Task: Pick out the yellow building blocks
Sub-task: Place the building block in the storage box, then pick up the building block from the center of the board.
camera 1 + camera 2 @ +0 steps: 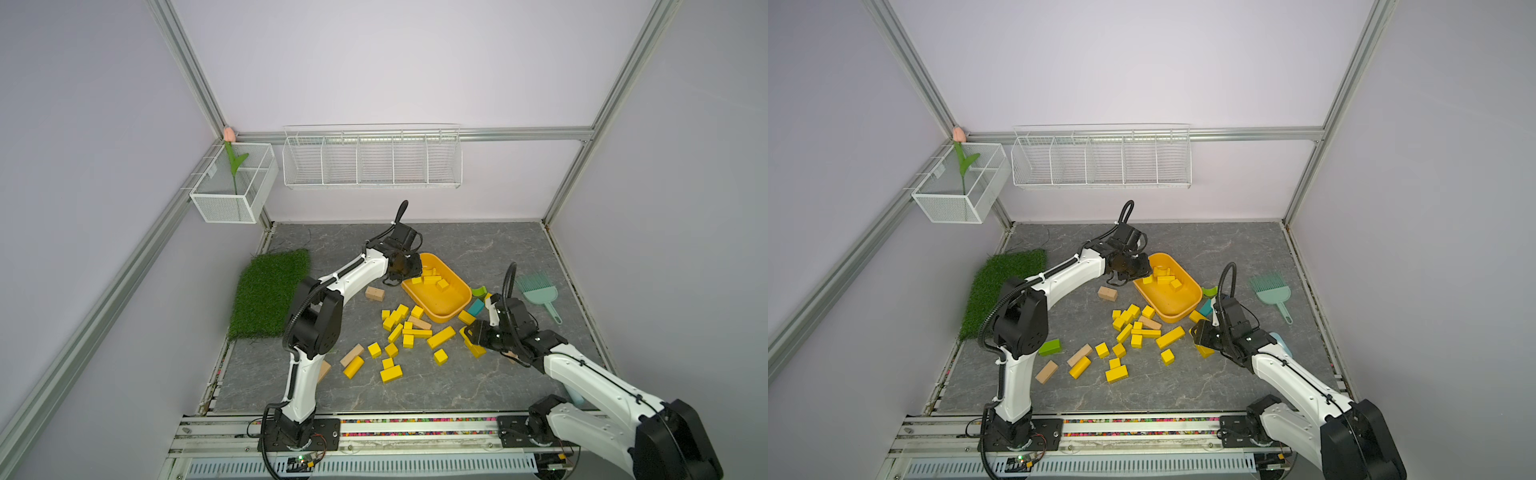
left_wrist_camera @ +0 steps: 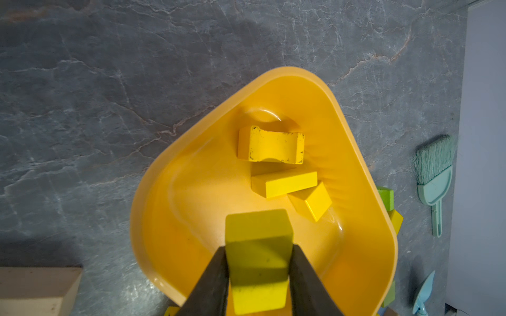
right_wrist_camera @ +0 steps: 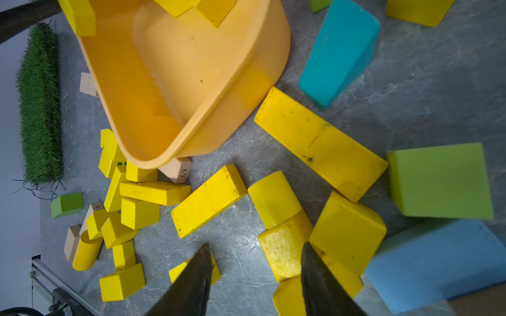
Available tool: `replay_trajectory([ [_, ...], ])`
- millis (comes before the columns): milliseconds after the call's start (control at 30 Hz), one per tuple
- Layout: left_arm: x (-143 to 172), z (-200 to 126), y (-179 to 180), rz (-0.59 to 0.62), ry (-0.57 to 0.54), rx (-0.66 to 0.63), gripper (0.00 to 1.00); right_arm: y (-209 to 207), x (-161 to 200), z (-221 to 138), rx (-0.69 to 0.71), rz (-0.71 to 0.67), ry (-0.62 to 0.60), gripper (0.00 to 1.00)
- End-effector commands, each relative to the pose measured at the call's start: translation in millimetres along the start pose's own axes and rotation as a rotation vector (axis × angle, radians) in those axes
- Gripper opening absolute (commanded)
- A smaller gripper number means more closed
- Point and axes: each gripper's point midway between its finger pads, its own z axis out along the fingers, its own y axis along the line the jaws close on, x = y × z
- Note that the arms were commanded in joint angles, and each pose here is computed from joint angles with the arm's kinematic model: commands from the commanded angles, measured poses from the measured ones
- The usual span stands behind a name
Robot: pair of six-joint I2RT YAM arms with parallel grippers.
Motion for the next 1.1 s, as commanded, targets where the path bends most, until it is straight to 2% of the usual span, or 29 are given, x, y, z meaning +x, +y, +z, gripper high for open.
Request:
replay_trajectory([
  [0, -3.1, 3.8, -3.6, -0.009, -0.009, 0.003, 0.39, -0.9, 0.4, -1.2, -0.015, 0.009, -0.010, 0.54],
  [367, -3.8, -5.7, -2.4, 0.005, -0.026, -0.006, 0.39, -1.0, 0.7, -1.3, -0.016, 0.012, -0.009, 0.54],
  [633, 3.8, -56.1, 10.8, 0.081, -0.113, -0.042, 0.39, -2.0, 0.6, -0.2, -0.007, 0.015, -0.004, 0.54],
  [833, 30.4, -95.2, 33.8, 0.168, -0.179, -0.056, 0.39, -3.0, 0.4, 0.7, 0.001, 0.019, 0.000, 0.54],
  [1067, 56.9, -139.3, 52.9, 0.218, -0.324, -0.001, 0.39, -4.9, 0.6, 3.7, 0.019, 0.028, 0.014, 0.54],
])
